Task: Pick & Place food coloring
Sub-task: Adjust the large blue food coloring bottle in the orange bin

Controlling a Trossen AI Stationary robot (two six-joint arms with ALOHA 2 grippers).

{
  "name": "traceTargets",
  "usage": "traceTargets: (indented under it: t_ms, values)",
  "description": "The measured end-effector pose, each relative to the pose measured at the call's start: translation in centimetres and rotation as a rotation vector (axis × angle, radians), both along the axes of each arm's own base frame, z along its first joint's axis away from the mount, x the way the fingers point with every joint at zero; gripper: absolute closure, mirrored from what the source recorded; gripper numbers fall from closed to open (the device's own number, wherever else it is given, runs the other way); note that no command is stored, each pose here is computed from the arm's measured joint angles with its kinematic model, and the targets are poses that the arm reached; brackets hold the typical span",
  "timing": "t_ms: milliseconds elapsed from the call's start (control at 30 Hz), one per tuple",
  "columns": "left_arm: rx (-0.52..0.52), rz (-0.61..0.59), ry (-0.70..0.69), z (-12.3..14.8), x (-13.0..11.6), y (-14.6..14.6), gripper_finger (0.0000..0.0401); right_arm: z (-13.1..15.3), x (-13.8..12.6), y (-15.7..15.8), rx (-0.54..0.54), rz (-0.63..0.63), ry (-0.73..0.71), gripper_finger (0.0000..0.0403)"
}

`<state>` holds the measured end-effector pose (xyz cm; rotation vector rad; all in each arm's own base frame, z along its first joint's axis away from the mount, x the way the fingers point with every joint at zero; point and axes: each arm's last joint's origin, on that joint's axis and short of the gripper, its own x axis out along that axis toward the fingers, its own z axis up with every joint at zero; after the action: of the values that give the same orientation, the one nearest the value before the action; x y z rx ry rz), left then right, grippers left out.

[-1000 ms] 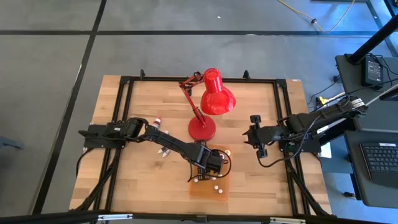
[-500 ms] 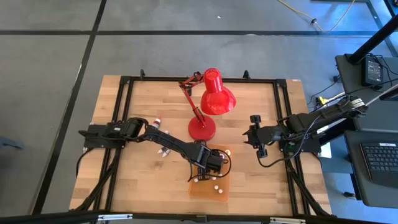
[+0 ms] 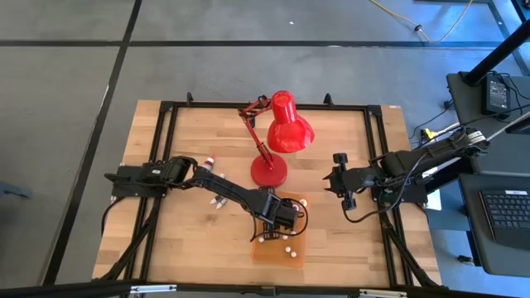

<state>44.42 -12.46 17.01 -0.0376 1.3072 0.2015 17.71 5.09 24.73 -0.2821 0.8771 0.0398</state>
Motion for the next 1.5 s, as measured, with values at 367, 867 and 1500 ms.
traceTargets:
  t_ms: [367, 867, 1500]
  values:
    - [-0.006, 0.008, 0.000, -0.02, 0.00, -0.01, 0.0225, 0.00, 0.00, 0.00, -0.001, 0.000, 0.000, 0.0247]
    - [-0.024, 0.021, 0.002, 0.01, -0.01, -0.05, 0.0237, 0.00, 0.00, 0.00, -0.001, 0.000, 0.000, 0.0247]
    - [0.033, 0.035, -0.021, -0.12, 0.11, 0.06, 0.0236, 0.00, 0.00, 0.00, 0.004, -0.005, -0.001, 0.0247]
